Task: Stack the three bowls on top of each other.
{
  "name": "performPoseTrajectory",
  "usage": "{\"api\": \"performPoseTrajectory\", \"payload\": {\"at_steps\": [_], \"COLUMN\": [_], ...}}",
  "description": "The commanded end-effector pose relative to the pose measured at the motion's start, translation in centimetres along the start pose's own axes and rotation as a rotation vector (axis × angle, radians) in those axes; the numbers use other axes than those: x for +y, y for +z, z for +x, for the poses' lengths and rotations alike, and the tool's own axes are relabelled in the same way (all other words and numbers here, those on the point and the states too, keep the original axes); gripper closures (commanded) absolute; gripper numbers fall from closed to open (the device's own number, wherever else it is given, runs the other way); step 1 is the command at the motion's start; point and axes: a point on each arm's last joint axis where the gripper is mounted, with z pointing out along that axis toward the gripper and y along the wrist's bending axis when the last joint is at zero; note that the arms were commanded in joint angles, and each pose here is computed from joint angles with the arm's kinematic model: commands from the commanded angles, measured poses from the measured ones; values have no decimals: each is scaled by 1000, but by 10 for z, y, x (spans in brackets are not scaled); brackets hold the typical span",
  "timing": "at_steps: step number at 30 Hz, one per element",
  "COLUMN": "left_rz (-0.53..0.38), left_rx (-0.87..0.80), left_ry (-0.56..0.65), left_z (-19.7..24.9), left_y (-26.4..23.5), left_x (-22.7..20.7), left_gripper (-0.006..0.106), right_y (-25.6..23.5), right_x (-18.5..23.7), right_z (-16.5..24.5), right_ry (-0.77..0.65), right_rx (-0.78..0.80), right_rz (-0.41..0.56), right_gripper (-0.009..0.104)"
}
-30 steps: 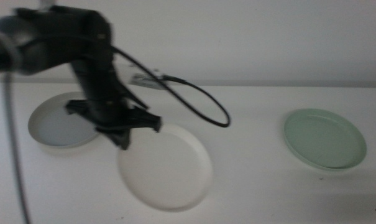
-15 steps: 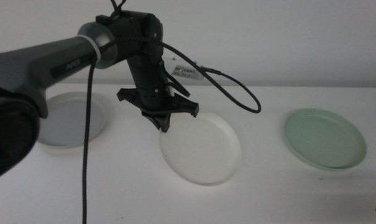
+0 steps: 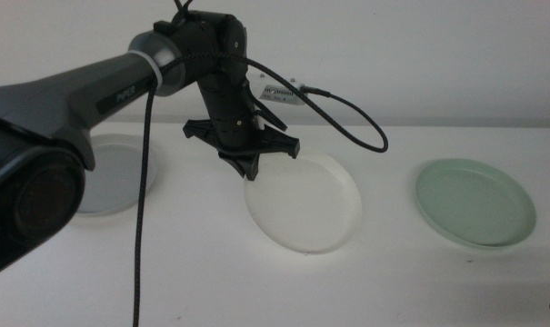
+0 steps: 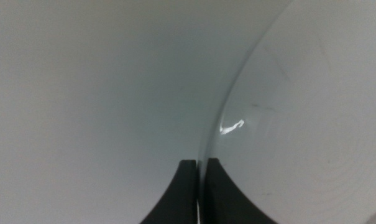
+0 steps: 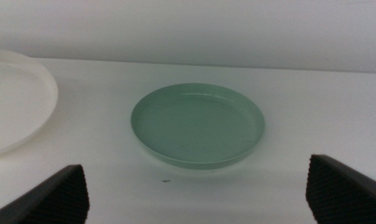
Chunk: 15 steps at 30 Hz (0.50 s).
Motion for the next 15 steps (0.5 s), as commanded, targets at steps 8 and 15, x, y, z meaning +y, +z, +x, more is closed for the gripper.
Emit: {"api": "performPoseTrajectory", "payload": {"at_steps": [8, 15], "left_rz": [38, 39], "left_rx": [118, 110], "left_ry": [-38, -41], "left_z": [2, -1], "left_y": [24, 45], "left_x": [8, 15], "left_gripper": [101, 88], "right_y": [2, 2], "right_x": [0, 0], "right_z": [12, 12], "right_ry": [-7, -7], "right_rx": [-4, -4], "right_rz": [12, 12], "right_gripper": [2, 2]}}
